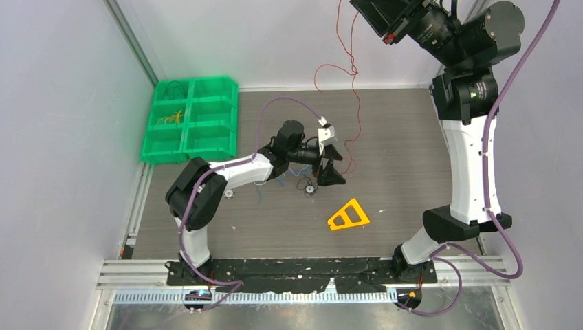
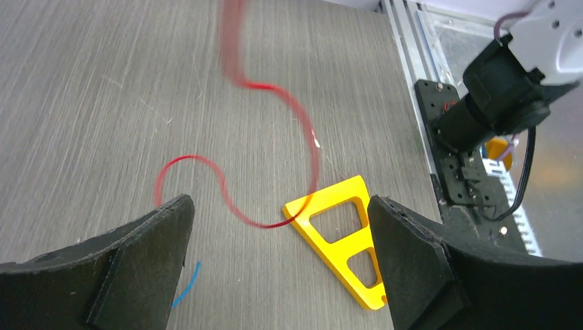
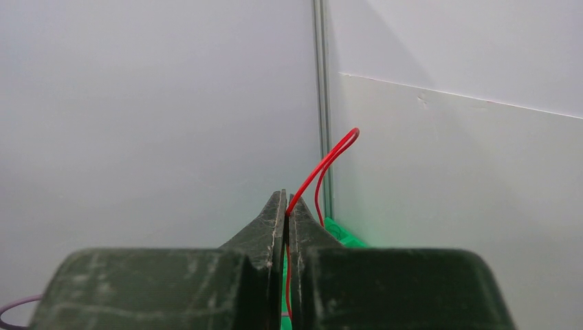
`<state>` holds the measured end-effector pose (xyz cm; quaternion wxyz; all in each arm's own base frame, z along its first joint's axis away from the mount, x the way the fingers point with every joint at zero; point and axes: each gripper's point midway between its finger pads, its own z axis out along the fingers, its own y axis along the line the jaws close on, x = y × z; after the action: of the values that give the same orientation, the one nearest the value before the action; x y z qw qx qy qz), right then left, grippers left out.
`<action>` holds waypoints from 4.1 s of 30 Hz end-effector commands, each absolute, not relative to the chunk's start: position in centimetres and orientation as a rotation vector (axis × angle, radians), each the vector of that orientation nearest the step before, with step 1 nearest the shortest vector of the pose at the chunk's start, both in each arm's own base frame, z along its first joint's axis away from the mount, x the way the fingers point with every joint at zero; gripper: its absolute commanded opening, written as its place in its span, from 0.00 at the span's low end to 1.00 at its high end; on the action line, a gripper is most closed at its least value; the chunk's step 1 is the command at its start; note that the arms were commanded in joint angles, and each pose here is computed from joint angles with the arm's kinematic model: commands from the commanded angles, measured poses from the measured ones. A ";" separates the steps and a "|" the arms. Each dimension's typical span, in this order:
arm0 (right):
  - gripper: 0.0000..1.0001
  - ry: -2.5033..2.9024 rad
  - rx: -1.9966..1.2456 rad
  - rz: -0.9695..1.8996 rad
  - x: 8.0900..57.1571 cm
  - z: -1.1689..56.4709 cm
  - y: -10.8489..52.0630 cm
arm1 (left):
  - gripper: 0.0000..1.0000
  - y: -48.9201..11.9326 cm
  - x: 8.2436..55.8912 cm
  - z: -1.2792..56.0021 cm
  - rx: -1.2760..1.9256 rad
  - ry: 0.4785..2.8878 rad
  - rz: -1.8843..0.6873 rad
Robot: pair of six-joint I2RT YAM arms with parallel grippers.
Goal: Untangle the cables
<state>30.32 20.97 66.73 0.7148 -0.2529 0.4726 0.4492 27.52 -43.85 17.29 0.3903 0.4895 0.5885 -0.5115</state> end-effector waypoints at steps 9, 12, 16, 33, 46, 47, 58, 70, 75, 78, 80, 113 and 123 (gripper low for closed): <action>0.05 0.982 -0.556 0.920 29.7 68.2 19.8 | 0.38 -44.9 28.5 20.8 1.275 1.340 -1.220; 0.05 1.070 -0.532 0.843 31.7 65.9 18.7 | 0.00 -42.2 29.6 22.3 1.182 1.424 -1.150; 0.05 1.274 -0.563 0.691 36.5 58.1 16.1 | 0.00 -37.2 29.0 22.4 1.175 1.552 -1.031; 0.12 1.710 -0.908 1.452 28.8 38.3 26.3 | 0.00 -32.3 28.0 29.9 1.316 1.458 -0.969; 0.12 1.752 -0.894 1.510 28.2 36.7 26.9 | 0.00 -31.6 27.7 31.4 1.399 1.352 -0.914; 0.12 1.739 -0.895 1.496 28.3 37.2 26.8 | 0.00 -31.4 27.5 31.1 1.418 1.360 -0.911; 0.13 1.708 -0.923 1.549 27.2 38.6 25.7 | 0.00 -28.7 23.3 30.5 1.685 1.241 -0.945; 0.20 1.708 -1.040 1.627 23.6 37.0 27.0 | 0.00 -29.1 23.5 31.6 1.709 1.221 -0.967; 0.17 1.696 -1.032 1.655 23.4 37.7 27.1 | 0.00 -28.8 23.4 30.2 1.731 1.241 -0.963; 0.16 1.680 -1.018 1.679 23.2 38.1 27.2 | 0.00 -28.7 23.6 29.5 1.733 1.251 -0.954; 0.15 1.671 -1.011 1.687 23.1 38.0 27.2 | 0.00 -28.7 23.8 29.0 1.737 1.259 -0.946; 0.05 1.719 -0.930 1.644 25.1 35.3 29.3 | 0.29 -31.2 21.4 32.1 1.294 1.589 -1.437; 0.05 1.655 -0.957 1.717 24.1 36.5 31.0 | 0.49 -31.7 22.8 32.0 1.054 1.592 -1.463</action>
<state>24.78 30.26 34.76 0.2650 -0.3357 0.6469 0.6314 21.53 -31.05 27.95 0.2915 0.4401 0.6499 -0.5468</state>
